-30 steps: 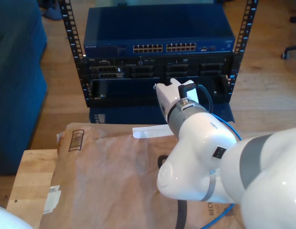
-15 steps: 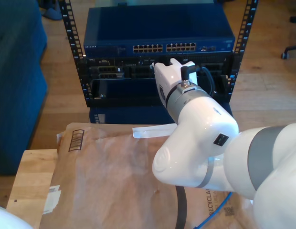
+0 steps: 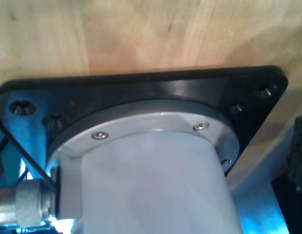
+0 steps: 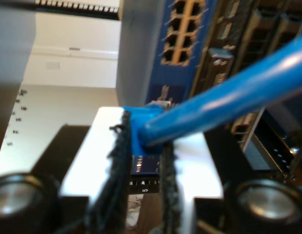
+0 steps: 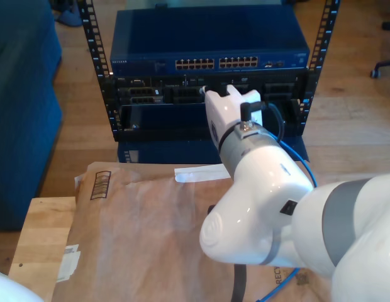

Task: Grab the cable and plug it in

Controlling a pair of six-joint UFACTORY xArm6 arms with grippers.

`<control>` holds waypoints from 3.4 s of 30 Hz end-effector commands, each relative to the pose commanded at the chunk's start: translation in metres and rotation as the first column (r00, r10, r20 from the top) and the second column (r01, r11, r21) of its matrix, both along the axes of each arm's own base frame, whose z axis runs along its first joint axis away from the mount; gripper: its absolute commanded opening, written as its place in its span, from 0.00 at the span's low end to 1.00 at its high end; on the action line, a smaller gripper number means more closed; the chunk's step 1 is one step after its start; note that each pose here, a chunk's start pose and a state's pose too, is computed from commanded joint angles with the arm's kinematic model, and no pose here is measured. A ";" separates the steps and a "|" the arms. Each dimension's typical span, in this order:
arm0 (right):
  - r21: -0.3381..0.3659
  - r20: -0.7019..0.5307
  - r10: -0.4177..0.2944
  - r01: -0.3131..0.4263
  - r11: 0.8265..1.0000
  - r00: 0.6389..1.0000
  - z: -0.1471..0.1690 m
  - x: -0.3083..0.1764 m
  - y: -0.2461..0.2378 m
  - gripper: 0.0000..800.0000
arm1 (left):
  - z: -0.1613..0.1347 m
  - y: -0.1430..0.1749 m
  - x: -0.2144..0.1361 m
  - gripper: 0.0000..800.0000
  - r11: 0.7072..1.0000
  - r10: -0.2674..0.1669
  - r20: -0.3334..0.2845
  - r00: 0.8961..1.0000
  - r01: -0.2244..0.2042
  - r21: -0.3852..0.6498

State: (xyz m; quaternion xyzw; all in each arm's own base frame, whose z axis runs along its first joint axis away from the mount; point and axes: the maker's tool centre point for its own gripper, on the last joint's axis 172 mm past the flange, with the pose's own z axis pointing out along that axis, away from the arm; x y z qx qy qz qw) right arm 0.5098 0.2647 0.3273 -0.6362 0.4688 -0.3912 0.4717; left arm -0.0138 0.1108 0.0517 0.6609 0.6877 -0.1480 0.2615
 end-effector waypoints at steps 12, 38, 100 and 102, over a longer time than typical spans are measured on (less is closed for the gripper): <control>0.003 0.110 -0.125 0.125 0.992 0.986 0.011 0.017 -0.038 0.00 | 0.000 0.000 0.000 1.00 1.000 0.000 0.000 1.000 0.000 0.000; 0.143 0.222 -0.361 0.336 0.931 0.906 -0.024 0.084 -0.096 0.00 | 0.000 0.000 0.000 1.00 1.000 0.000 0.000 1.000 0.000 0.000; 0.143 0.322 -0.300 0.267 0.953 0.898 -0.053 0.146 -0.120 0.00 | 0.000 0.000 0.000 1.00 1.000 0.000 0.000 1.000 0.000 0.000; 0.147 0.325 -0.301 0.267 0.953 0.896 -0.052 0.147 -0.119 0.00 | 0.000 0.000 0.000 1.00 1.000 0.000 0.000 1.000 0.000 0.000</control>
